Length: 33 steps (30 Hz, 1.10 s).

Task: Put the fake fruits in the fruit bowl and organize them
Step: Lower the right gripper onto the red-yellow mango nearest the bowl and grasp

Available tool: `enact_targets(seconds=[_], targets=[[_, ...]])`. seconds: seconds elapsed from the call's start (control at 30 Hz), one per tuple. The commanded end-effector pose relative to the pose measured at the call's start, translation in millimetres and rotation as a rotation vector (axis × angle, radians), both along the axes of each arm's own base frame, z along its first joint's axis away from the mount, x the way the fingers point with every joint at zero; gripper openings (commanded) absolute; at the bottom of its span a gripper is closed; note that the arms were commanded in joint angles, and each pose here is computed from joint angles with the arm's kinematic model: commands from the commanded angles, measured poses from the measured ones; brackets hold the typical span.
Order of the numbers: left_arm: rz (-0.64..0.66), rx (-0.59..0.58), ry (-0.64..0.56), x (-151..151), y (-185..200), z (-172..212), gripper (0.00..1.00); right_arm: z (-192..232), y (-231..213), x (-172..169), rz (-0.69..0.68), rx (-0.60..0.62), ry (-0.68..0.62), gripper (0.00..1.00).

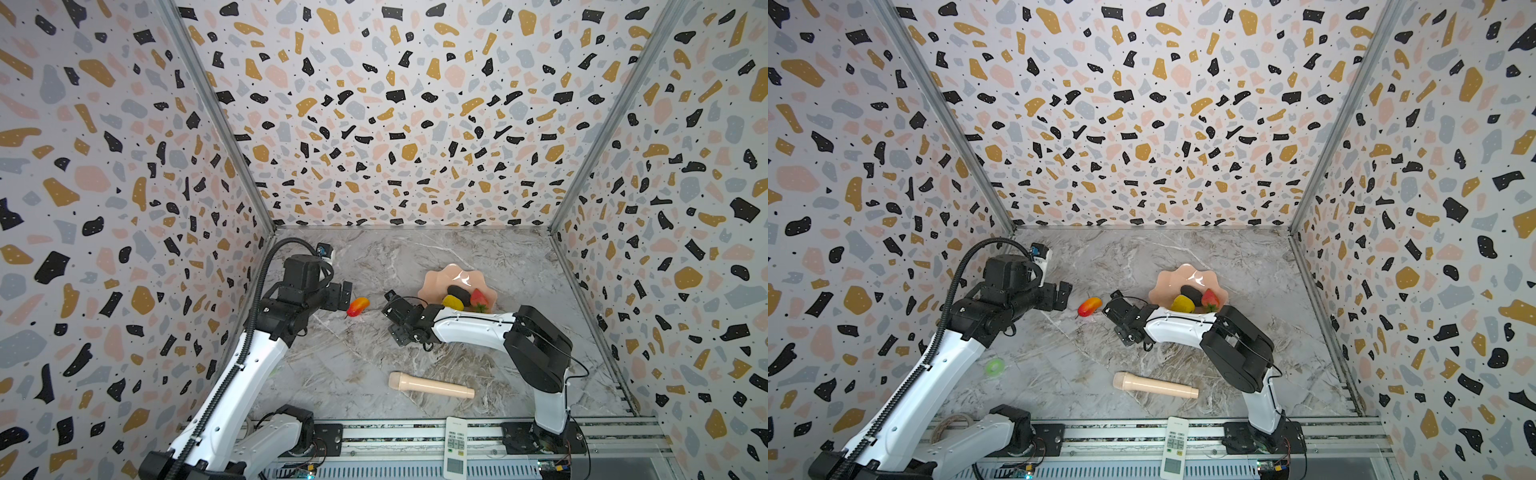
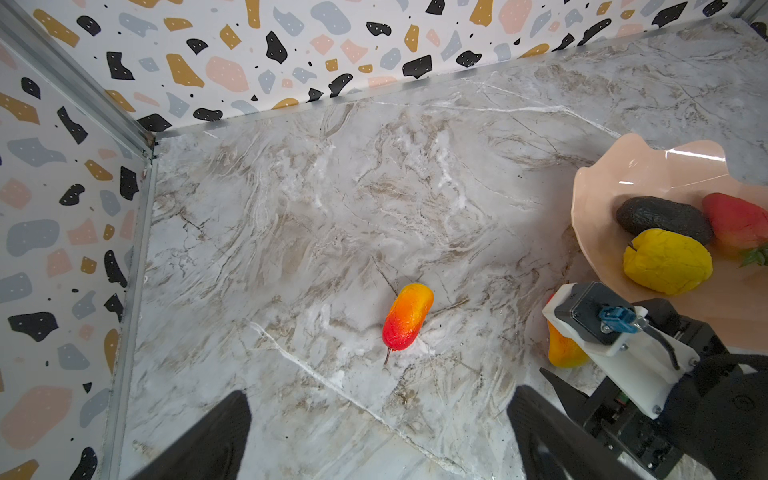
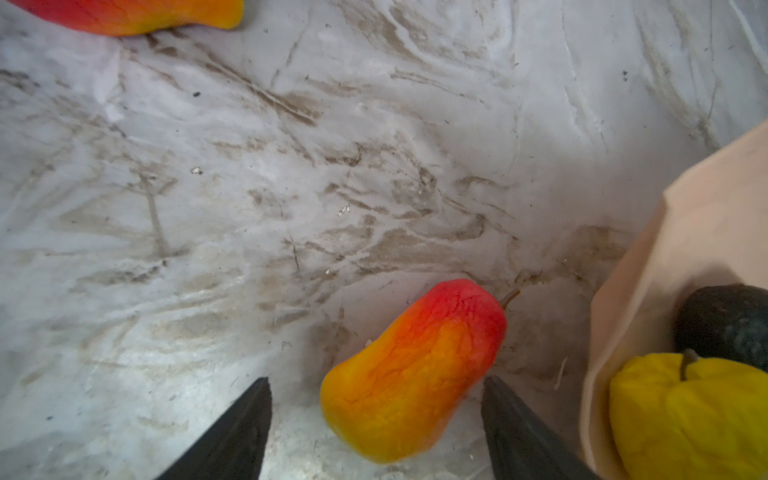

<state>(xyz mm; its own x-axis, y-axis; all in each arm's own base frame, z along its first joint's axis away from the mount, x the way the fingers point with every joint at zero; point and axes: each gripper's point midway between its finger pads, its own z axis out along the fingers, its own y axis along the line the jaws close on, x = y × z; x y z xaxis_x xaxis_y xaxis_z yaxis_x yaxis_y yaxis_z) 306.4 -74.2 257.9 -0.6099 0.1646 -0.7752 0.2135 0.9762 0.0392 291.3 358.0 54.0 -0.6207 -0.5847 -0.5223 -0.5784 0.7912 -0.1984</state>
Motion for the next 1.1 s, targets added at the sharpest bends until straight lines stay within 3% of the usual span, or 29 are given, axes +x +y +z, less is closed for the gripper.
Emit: enact_targets(seconds=[0.0,0.2,0.8,0.9,1.07], targets=[[0.0,-0.005,-0.028,1,0,6,1.0,5,4,3,-0.018,0.005,-0.001,0.85],[0.001,-0.004,-0.03,0,0,6,0.99,0,13,11,-0.005,0.025,0.003,0.86],[0.007,0.002,-0.029,0,2,4,1.0,-3,39,37,0.058,0.108,-0.019,0.73],[0.008,0.003,-0.03,1,2,4,1.0,-4,38,44,0.056,0.102,-0.031,0.69],[0.01,0.006,-0.028,1,2,4,1.0,4,38,50,0.06,0.103,-0.057,0.52]])
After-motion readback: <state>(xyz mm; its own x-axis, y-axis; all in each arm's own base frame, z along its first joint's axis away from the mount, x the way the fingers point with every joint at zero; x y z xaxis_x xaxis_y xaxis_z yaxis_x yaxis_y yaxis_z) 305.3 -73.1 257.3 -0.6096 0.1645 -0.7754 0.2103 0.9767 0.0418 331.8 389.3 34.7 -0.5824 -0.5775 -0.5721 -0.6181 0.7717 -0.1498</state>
